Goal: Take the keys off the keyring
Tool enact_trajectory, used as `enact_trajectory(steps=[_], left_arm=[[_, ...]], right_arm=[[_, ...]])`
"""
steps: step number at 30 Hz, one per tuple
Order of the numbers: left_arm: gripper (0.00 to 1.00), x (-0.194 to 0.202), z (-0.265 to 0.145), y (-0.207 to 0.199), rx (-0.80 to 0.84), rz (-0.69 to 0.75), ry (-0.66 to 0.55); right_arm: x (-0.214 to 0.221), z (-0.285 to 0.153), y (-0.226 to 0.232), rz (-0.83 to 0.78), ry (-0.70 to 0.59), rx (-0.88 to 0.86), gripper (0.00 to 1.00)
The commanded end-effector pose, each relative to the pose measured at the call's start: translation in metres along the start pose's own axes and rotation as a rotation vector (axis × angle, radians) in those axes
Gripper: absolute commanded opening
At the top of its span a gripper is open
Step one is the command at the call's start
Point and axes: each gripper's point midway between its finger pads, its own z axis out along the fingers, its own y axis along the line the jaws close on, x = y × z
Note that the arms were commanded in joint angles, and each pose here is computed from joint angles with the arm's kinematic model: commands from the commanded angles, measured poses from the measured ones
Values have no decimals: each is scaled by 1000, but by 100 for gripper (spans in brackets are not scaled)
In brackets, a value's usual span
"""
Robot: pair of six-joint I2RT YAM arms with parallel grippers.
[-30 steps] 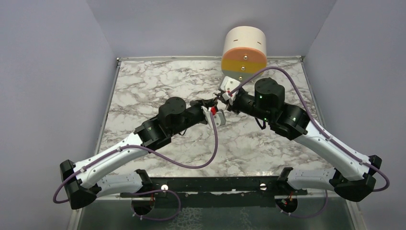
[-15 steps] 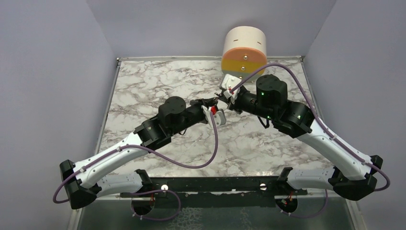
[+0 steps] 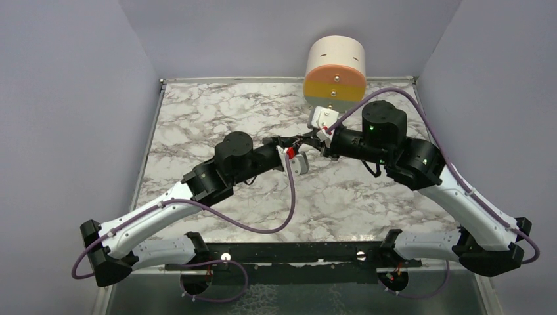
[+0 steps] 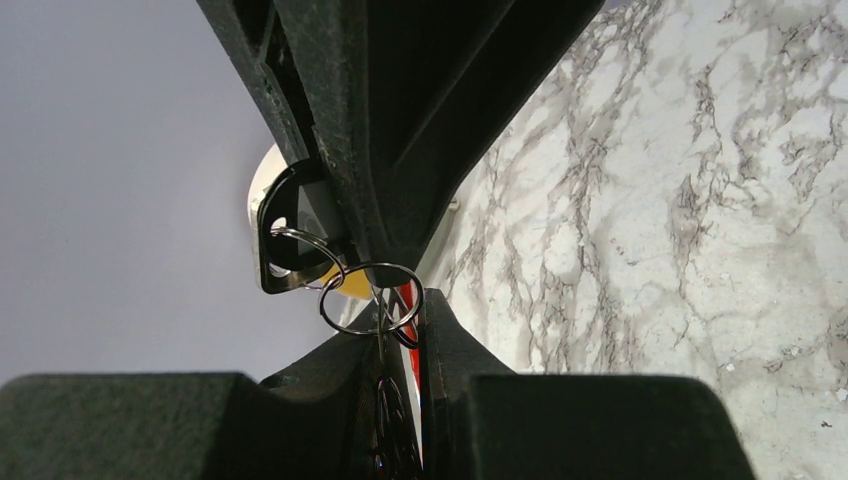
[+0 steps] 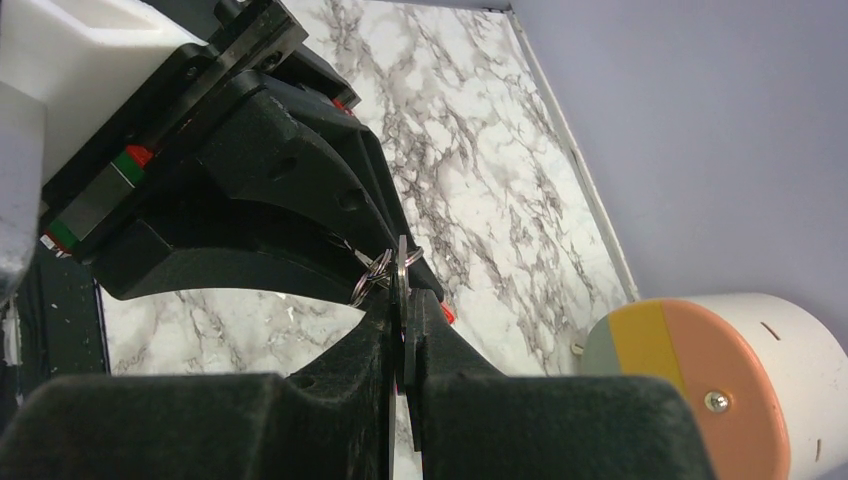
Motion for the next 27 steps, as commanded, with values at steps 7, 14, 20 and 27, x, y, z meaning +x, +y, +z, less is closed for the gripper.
enact_trajectory(steps=[7,14,20,27], left_arm=[[0,7,-10,-32,127,-40,5],[0,6,-13,-26,80,-42,-10],[0,0,-22,-17,41,-34,-31],[0,-7,-22,-21,71,-17,-61]], right_arm=[[-59,-26,-31,-66,-205,138,2],[-57,-34,-49,-36,-195,253,2],[-51,-35,-63,-18,-176,338,2],[-60,-21,-51,-44,-187,237,2]])
